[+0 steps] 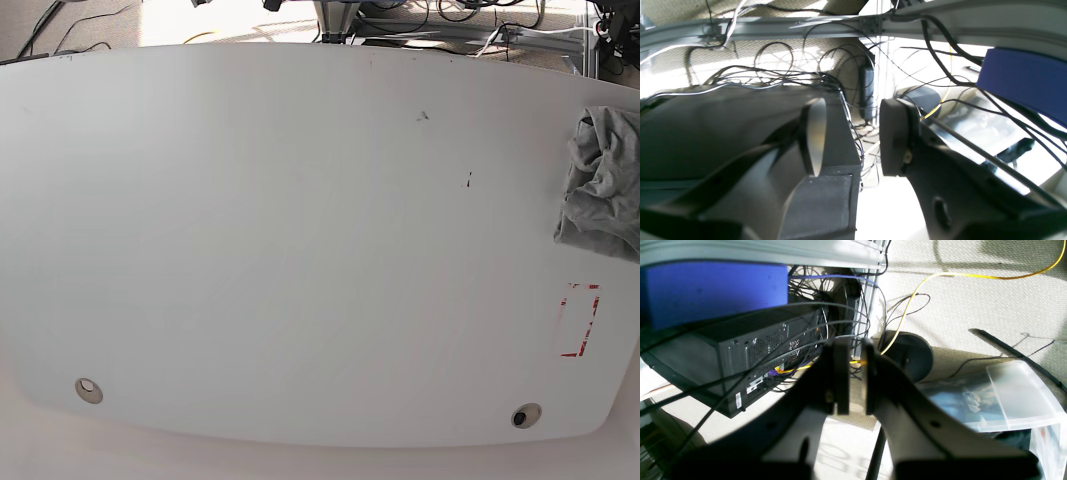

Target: Layout the t-shirt on the table in an organized manner, then fold the t-shirt properly

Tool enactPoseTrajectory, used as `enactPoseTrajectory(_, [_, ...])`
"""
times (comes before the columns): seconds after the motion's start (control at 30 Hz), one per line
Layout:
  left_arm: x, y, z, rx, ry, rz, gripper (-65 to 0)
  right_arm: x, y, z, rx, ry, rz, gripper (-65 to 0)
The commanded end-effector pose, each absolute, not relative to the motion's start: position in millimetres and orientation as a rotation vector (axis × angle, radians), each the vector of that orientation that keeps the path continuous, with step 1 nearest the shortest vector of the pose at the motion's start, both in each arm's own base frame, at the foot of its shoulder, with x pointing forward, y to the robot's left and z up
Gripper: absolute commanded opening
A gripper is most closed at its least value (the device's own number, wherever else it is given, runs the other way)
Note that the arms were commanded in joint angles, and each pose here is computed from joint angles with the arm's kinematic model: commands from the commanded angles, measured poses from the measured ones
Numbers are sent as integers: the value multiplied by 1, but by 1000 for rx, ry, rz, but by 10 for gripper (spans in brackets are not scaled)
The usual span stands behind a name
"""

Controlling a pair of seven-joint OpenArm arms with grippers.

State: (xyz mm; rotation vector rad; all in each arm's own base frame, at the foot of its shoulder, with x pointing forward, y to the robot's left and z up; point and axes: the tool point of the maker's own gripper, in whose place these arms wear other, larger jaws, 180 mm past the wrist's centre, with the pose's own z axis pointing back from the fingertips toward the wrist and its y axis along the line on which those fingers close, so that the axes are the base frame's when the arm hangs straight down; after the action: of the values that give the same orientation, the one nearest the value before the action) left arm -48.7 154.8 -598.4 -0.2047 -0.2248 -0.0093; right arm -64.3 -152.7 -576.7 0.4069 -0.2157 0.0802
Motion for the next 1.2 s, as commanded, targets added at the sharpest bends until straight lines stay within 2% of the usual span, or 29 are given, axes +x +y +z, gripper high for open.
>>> enactPoseTrajectory(0.0, [-47,154,-607,-203,-215,2,-414,-67,-155,-587,400,-192,58,-595])
enactPoseTrajectory(0.23, [-33,152,-631,-189,-157,-1,-418,-51,-155,-606,380,-165,49,-595])
enactPoseTrajectory(0.37, [-26,161,-644,-126,-126,-1,-514,-44,-154,-617,369,-147,24,-595])
enactPoseTrajectory(0.47, [-22,167,-650,-84,-112,-13,-554,-34,-152,-624,354,-144,11,-595])
enactPoseTrajectory(0.77, [-20,174,-658,-51,-63,-22,-564,-16,-155,-636,315,-127,-22,-591])
enactPoseTrajectory(0.93, [-25,174,-659,-50,-39,-26,-639,-13,-162,-642,272,-106,-40,-590])
enactPoseTrajectory(1.17, [-22,174,-660,-49,-9,-27,-646,-11,-159,-648,213,-85,13,-590])
